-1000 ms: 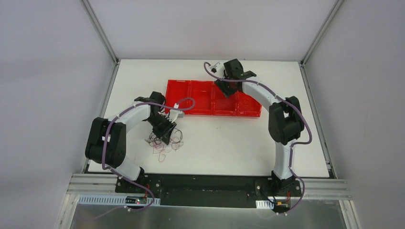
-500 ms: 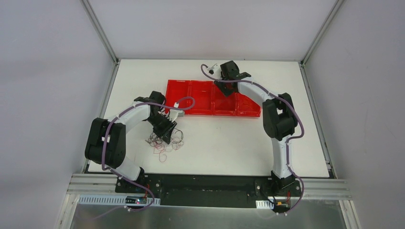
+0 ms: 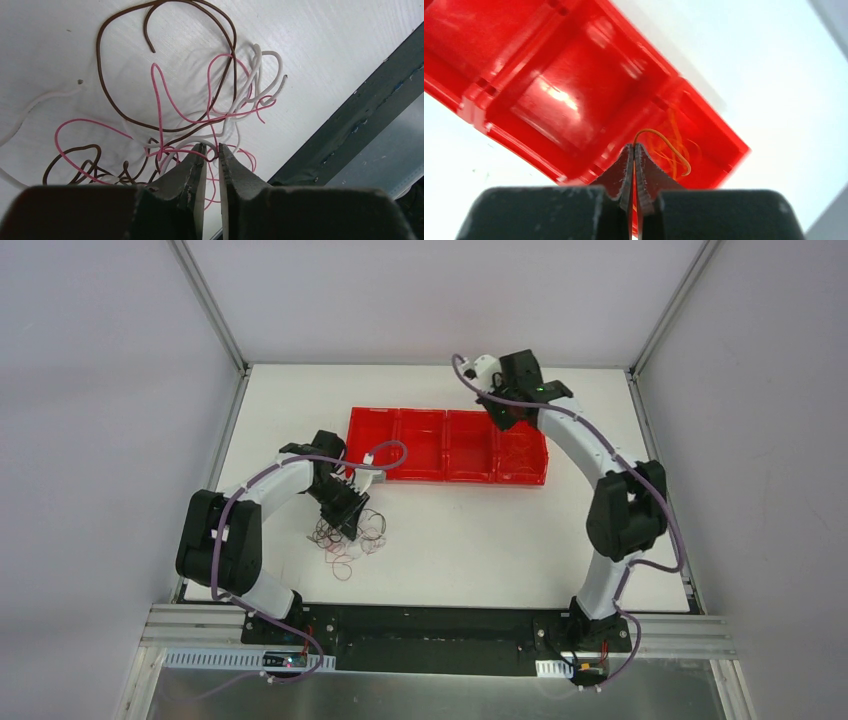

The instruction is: Untangle the cables

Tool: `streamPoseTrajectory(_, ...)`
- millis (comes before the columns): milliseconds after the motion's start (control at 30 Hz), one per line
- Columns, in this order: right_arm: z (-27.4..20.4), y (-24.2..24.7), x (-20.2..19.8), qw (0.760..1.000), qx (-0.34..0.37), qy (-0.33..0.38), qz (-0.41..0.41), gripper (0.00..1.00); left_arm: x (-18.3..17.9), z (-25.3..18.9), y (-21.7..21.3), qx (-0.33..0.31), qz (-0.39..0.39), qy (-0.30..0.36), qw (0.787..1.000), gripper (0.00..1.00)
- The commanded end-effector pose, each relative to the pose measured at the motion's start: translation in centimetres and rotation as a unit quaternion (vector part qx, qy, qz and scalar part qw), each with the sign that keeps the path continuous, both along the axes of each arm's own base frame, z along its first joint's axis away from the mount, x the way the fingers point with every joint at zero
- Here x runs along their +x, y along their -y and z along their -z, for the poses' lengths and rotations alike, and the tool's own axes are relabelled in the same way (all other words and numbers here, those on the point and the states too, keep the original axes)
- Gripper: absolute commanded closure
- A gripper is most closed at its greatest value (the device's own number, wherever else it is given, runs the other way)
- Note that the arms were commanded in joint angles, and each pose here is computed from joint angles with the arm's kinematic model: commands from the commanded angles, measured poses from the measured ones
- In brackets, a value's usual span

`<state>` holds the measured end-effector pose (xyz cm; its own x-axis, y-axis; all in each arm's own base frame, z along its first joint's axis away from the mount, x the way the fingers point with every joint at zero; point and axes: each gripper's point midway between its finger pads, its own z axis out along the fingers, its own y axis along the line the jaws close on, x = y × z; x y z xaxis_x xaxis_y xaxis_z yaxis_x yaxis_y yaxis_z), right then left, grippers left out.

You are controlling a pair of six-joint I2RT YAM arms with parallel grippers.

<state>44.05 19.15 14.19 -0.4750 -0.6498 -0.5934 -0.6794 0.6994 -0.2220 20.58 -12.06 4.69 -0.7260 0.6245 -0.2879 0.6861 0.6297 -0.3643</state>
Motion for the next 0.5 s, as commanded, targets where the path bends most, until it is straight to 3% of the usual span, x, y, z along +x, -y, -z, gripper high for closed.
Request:
streamPoseTrajectory(0,-1.7,4.3,-1.1,1.0,0.009,-0.02,-0.005,1.0,0.2,-1.3,1.3,-0.032,-0.007,-0.002,0.999,0.88)
streamPoseTrajectory(200,1.8,6.5,-1.8,0.997,0.0,-0.075,-0.014,1.0,0.7,-1.6,2.0,-0.04,-0.008,-0.007,0.999,0.98)
streamPoseTrajectory(467,5.1,6.7,-1.3,0.994,0.011,-0.11,-0.018,1.0,0.7,-1.6,2.3,-0.04,-0.009,-0.011,0.999,1.0)
